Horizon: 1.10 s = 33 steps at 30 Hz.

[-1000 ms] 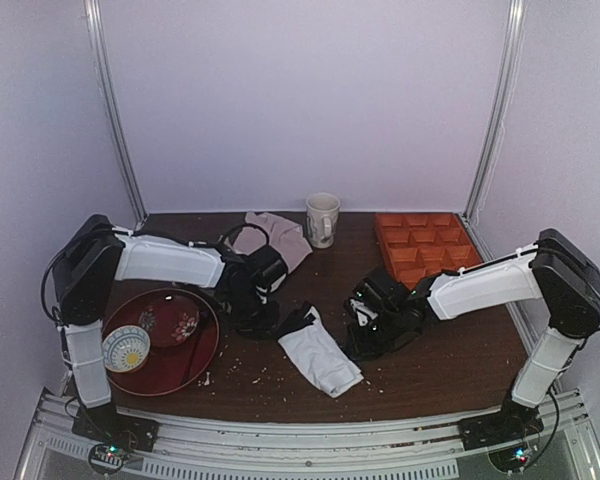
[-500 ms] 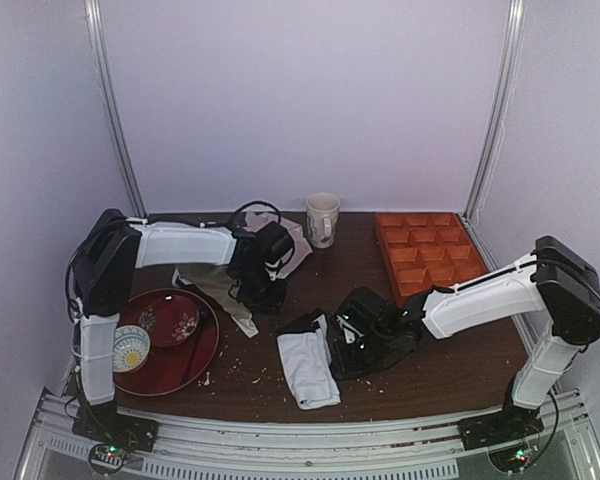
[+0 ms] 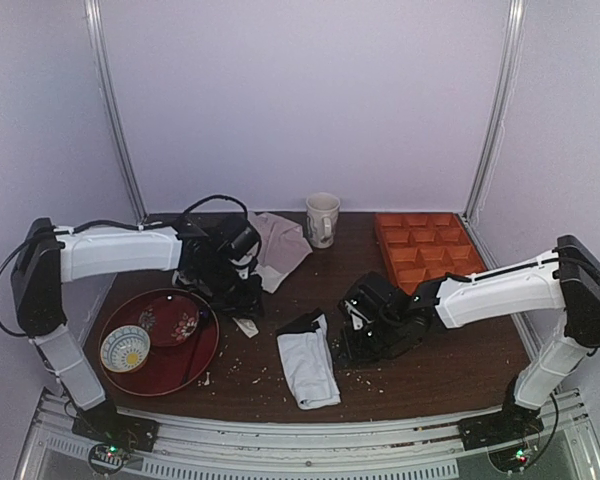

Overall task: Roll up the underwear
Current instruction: Rotate the underwear at the center of the board, then move the underwear to the center of the board.

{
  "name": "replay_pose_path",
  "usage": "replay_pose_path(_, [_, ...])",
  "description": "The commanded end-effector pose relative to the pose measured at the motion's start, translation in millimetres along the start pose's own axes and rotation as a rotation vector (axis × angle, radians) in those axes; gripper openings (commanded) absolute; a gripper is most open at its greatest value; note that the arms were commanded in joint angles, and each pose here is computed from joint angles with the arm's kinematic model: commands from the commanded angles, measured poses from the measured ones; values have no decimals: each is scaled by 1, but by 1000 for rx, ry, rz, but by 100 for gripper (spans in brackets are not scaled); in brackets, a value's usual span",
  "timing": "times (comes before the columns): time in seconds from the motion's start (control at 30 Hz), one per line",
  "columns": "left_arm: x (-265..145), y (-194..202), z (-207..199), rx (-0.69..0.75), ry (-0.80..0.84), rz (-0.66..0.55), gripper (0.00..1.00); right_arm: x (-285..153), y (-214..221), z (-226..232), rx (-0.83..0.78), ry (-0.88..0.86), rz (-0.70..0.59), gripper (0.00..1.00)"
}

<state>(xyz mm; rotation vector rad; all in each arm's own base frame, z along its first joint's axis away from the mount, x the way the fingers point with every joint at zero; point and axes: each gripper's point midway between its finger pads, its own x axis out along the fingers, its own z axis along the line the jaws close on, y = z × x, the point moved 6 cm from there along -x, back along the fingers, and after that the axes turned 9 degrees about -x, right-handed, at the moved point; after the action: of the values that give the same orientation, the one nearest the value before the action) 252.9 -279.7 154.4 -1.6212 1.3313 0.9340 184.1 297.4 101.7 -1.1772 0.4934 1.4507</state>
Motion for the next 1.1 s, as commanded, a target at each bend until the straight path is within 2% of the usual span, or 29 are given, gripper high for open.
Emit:
replay_pose_path(0.0, [21, 17, -22, -48, 115, 75, 33, -10, -11, 5, -55, 14, -21, 17])
replay_pose_path(0.17, [41, 28, -30, -72, 174, 127, 36, -13, -16, 10, -110, -7, -24, 21])
replay_pose_path(0.33, [63, 30, -36, -94, 212, 172, 38, 2, -20, 11, -81, -79, 14, 23])
replay_pose_path(0.57, [86, 25, -34, -72, 146, 194, 36, 16, -26, 12, -81, -89, 38, 24])
replay_pose_path(0.73, [89, 14, -36, -39, 107, 169, 27, 25, -30, 9, -66, -81, 54, 16])
replay_pose_path(0.87, [90, -4, -33, -31, 98, 153, 25, 33, -36, 4, -36, -75, 54, 8])
replay_pose_path(1.07, [94, -31, -32, 3, 93, 129, 25, 47, -56, -7, -8, -52, 32, 6])
